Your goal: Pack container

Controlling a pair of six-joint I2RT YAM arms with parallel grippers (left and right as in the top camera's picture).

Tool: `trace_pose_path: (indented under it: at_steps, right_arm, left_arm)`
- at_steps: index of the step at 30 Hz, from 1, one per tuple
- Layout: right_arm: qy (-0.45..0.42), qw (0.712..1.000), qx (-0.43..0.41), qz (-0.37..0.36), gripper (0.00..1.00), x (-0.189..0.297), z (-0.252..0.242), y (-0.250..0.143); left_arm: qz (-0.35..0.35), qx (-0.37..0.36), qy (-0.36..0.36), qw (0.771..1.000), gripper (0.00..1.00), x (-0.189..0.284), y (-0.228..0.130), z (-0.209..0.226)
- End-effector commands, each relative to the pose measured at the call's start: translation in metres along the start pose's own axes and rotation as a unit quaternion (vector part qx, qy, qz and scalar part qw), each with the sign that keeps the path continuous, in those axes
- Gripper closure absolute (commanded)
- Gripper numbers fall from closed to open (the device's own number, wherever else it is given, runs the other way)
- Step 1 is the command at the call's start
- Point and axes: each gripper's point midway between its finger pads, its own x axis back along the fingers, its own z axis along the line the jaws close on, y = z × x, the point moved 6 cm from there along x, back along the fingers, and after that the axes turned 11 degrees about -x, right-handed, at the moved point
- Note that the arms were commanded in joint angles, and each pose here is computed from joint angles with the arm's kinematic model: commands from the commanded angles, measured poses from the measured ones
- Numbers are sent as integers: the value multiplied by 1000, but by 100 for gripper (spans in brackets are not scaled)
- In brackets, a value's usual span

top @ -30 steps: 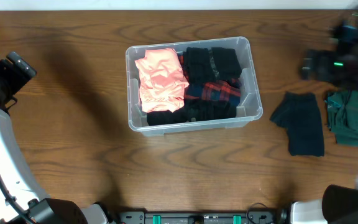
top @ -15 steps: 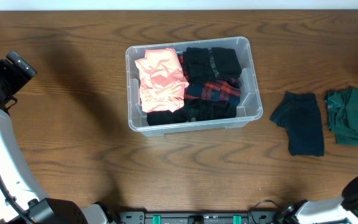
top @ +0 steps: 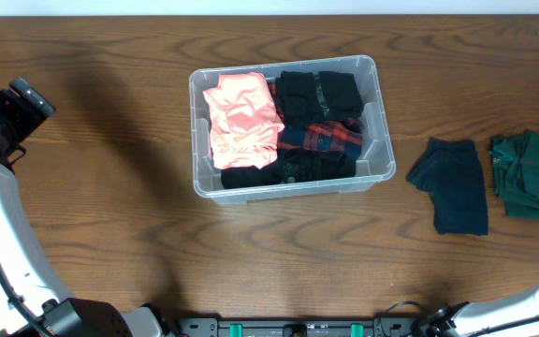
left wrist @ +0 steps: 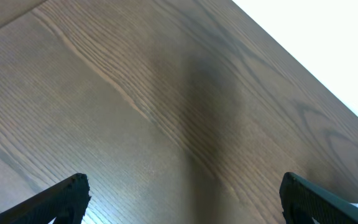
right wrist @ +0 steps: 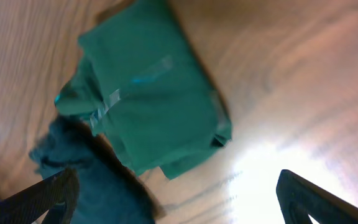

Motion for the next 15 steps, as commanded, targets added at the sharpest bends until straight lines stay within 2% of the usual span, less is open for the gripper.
trace_pose_path:
  at_steps: [1,7,15]
  right_arm:
    - [62,995,78,32,1,-24,1,-4]
    - [72,992,91,57,1,-59,-8,-1]
    - [73,989,119,49,1,-89,-17,10]
  left_arm:
    - [1,-3,-4,1000,2,-2,0,0]
    - [0,-3,-4,1000,2,-2,1,0]
    - [1,-3,-4,1000,2,-2,0,0]
